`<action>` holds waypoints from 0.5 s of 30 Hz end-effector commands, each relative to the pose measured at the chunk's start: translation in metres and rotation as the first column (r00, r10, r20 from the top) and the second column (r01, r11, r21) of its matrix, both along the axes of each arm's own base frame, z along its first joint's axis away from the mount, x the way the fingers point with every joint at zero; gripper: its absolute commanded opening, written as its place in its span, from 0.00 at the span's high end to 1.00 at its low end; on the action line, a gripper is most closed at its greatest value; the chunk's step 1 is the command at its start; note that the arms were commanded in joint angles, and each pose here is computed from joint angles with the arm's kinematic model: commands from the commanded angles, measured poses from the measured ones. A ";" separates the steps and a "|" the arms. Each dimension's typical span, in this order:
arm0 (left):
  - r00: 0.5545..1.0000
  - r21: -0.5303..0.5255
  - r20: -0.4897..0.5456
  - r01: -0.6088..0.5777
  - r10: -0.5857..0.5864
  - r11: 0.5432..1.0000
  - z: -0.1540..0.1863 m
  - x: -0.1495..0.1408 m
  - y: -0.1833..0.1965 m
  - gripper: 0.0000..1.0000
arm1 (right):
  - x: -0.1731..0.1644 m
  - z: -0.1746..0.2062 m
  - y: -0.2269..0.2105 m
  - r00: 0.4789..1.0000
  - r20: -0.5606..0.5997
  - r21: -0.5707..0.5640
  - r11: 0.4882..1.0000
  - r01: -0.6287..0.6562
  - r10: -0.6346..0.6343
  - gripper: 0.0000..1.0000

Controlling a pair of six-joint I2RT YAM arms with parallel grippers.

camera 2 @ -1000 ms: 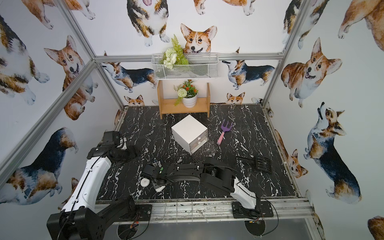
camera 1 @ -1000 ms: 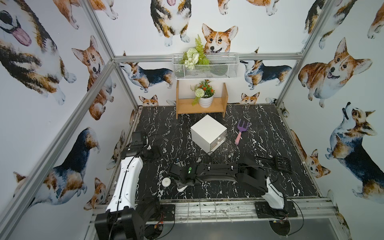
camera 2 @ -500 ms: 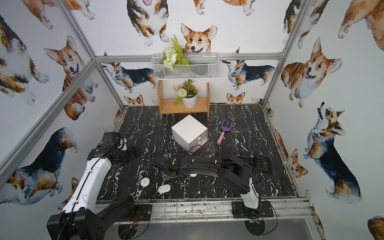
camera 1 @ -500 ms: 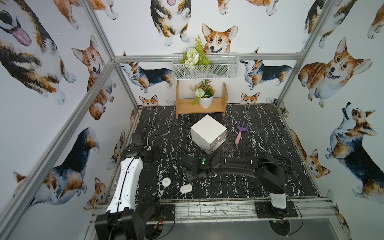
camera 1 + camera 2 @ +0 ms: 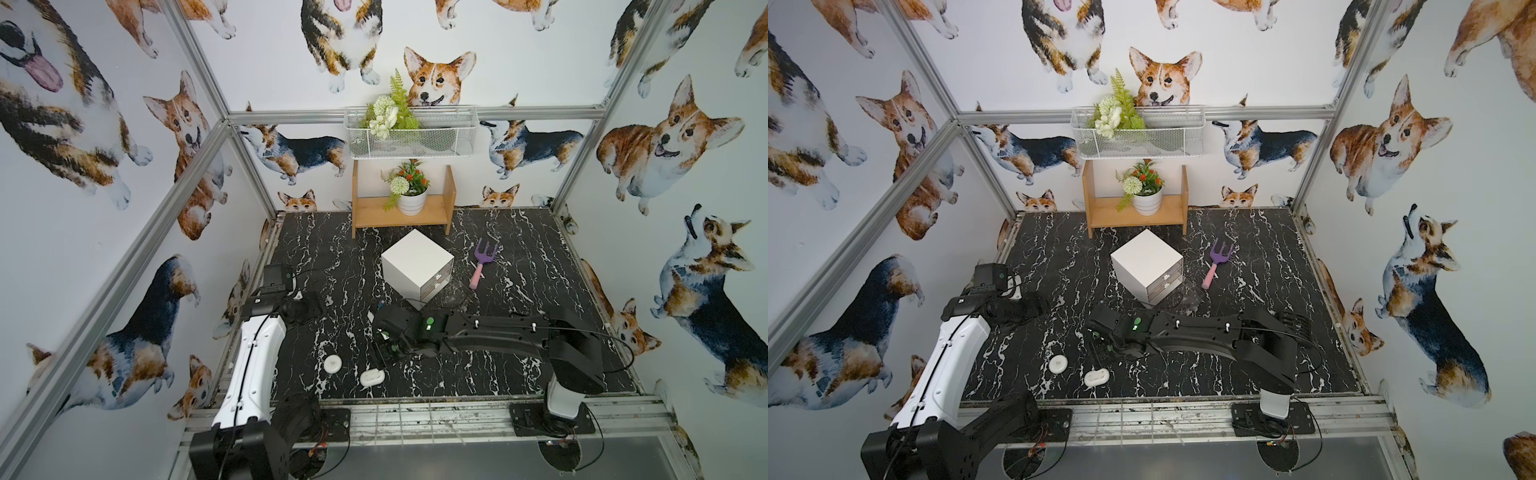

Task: Put the bluetooth earphones in the drawer according to color
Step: Pick up the Bluetooth earphone from the center of the board.

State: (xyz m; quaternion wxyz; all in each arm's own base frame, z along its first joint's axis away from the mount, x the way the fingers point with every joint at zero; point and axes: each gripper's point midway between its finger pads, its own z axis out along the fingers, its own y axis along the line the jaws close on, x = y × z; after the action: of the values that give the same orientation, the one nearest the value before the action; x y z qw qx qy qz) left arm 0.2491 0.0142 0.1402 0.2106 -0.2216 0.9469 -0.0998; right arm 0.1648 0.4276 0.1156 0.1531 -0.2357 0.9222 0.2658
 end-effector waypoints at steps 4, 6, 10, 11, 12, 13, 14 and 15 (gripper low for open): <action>1.000 -0.014 0.007 -0.002 0.002 1.000 0.002 0.000 -0.002 0.19 | 0.009 0.023 -0.001 0.999 0.040 0.086 0.996 0.012 -0.015 0.31; 1.000 -0.013 0.005 -0.003 0.003 1.000 0.001 -0.001 -0.002 0.19 | 0.012 0.020 -0.003 0.999 0.046 0.075 0.997 0.014 -0.018 0.31; 1.000 -0.014 0.001 -0.001 0.001 1.000 -0.001 -0.002 -0.002 0.19 | 0.010 0.004 -0.005 0.999 0.048 0.010 1.000 -0.023 0.023 0.33; 1.000 -0.014 0.001 -0.001 0.001 1.000 -0.002 -0.002 -0.002 0.19 | 0.007 0.000 -0.004 0.998 0.049 -0.006 0.999 -0.046 0.047 0.33; 1.000 -0.014 -0.001 0.000 0.000 1.000 -0.002 -0.002 -0.002 0.19 | 0.004 -0.002 -0.002 0.996 0.056 -0.024 0.997 -0.073 0.074 0.33; 1.000 -0.014 -0.002 0.001 -0.001 1.000 -0.002 -0.002 -0.002 0.19 | 0.001 -0.005 0.000 0.992 0.070 -0.048 0.994 -0.101 0.104 0.33; 1.000 -0.014 -0.003 0.002 -0.002 1.000 -0.003 -0.002 -0.002 0.19 | -0.002 -0.007 0.002 0.988 0.083 -0.069 0.990 -0.125 0.131 0.33; 1.000 -0.014 -0.006 0.002 -0.002 1.000 -0.004 -0.002 -0.002 0.19 | -0.006 -0.009 0.003 0.983 0.097 -0.095 0.984 -0.148 0.157 0.33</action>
State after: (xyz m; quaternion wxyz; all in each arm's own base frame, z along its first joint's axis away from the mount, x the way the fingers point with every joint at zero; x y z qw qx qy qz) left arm 0.2469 0.0119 0.1375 0.2074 -0.2218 0.9470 -0.1052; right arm 0.1656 0.4309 0.1103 0.1644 -0.2752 0.9127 0.2536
